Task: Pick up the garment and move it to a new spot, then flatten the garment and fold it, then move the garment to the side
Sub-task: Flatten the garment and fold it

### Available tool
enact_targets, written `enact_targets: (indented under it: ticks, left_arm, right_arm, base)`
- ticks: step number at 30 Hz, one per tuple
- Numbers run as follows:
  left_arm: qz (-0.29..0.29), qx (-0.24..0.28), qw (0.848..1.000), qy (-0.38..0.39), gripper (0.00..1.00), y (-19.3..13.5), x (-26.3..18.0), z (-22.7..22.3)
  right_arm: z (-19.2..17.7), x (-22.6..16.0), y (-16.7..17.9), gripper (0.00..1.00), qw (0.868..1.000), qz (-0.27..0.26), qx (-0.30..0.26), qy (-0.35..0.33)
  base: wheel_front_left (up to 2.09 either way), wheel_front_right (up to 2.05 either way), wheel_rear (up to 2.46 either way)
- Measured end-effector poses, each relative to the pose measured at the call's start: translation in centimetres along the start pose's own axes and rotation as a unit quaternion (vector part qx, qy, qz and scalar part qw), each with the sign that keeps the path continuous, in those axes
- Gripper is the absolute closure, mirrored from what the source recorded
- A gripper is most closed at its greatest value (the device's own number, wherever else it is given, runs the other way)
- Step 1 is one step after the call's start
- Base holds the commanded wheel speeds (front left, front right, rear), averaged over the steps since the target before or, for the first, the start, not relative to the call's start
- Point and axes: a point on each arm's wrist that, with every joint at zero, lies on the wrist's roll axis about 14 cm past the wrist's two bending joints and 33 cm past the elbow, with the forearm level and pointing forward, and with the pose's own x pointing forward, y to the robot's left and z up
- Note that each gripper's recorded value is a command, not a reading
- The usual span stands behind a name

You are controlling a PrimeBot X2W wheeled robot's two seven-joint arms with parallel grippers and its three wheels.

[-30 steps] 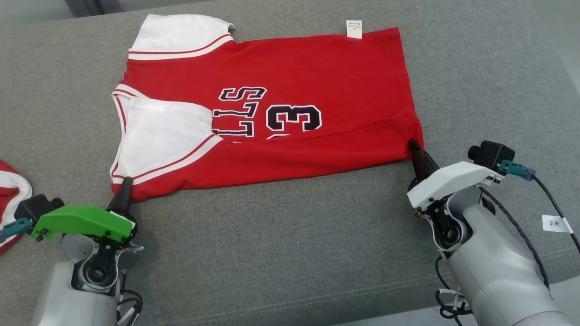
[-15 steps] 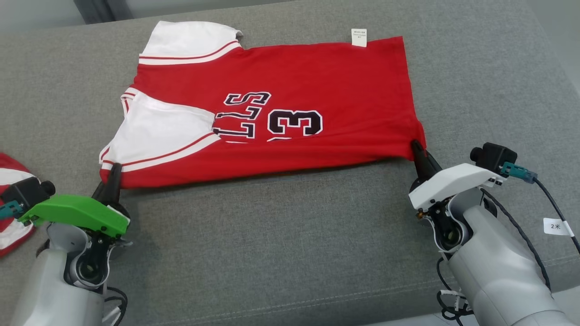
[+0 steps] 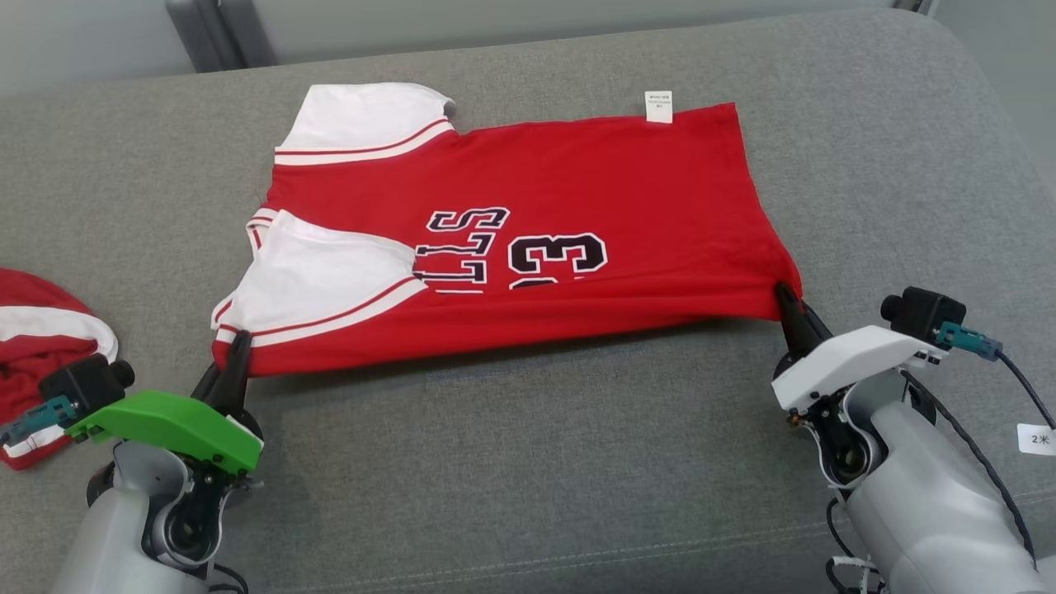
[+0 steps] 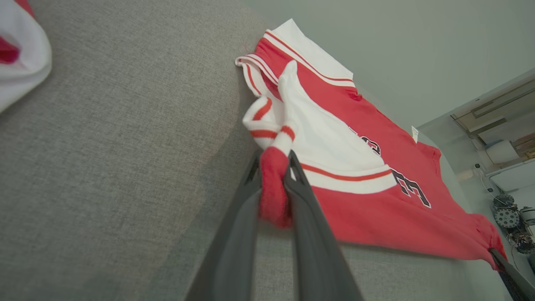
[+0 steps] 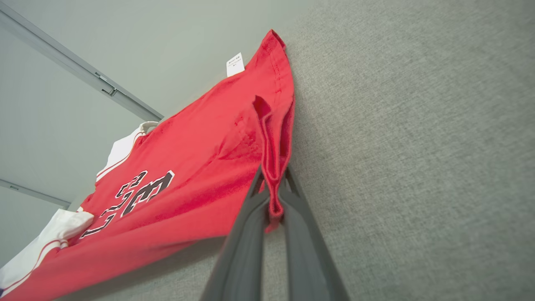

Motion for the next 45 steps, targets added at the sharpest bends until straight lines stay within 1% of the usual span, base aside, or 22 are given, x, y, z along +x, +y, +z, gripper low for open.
enact_targets:
  ticks: [6, 13, 16, 26, 30, 33, 42, 43, 44, 45]
  left_arm:
    - [0.008, -0.007, 1.0, -0.006, 1.0, 0.7, -1.6, -0.6]
    - [0.011, -0.017, 1.0, -0.012, 1.0, 1.1, -3.0, -1.3]
    - [0.006, -0.017, 1.0, -0.005, 1.0, 0.9, -3.7, -2.1]
    - [0.016, -0.026, 0.999, 0.009, 1.0, 1.6, -5.4, -3.6]
    - [0.012, -0.019, 1.0, 0.01, 1.0, 1.4, -5.6, -3.7]
    - [0.014, -0.017, 1.0, 0.001, 1.0, 1.6, -5.8, -3.2]
    - [0.018, -0.019, 1.0, 0.005, 1.0, 1.9, -6.3, -3.6]
    - [0.017, -0.019, 1.0, 0.006, 0.81, 1.9, -6.3, -3.6]
    - [0.017, -0.019, 1.0, 0.006, 0.65, 1.9, -6.3, -3.6]
    - [0.017, -0.018, 1.0, 0.006, 0.51, 1.8, -6.3, -3.6]
  right_arm:
    - [-1.3, -1.0, -0.5, 1.0, 1.0, -0.002, 0.002, 0.016]
    - [-1.7, -2.2, -0.9, 1.0, 1.0, -0.001, 0.006, 0.018]
    - [-2.2, -3.2, -1.7, 1.0, 1.0, -0.008, 0.008, 0.023]
    - [-3.3, -5.0, -2.8, 1.0, 0.999, -0.017, 0.029, 0.038]
    - [-3.8, -5.6, -3.4, 1.0, 0.998, -0.025, 0.041, 0.042]
    - [-4.7, -6.0, -3.2, 1.0, 0.997, -0.022, 0.045, 0.056]
    - [-4.6, -6.4, -3.0, 1.0, 0.997, -0.015, 0.045, 0.061]
    - [-4.5, -6.5, -3.0, 1.0, 0.997, -0.015, 0.044, 0.06]
    - [-4.6, -6.6, -3.0, 0.86, 0.997, -0.015, 0.044, 0.061]
    - [-4.6, -6.7, -3.1, 0.6, 0.997, -0.015, 0.044, 0.062]
  base:
    - [0.0, 0.0, 0.0]
    - [0.0, 0.0, 0.0]
    - [0.0, 0.0, 0.0]
    - [0.0, 0.0, 0.0]
    - [0.0, 0.0, 0.0]
    - [0.0, 0.0, 0.0]
    - [0.0, 0.0, 0.0]
    - [0.0, 0.0, 0.0]
    - [0.0, 0.0, 0.0]
    - [0.0, 0.0, 0.0]
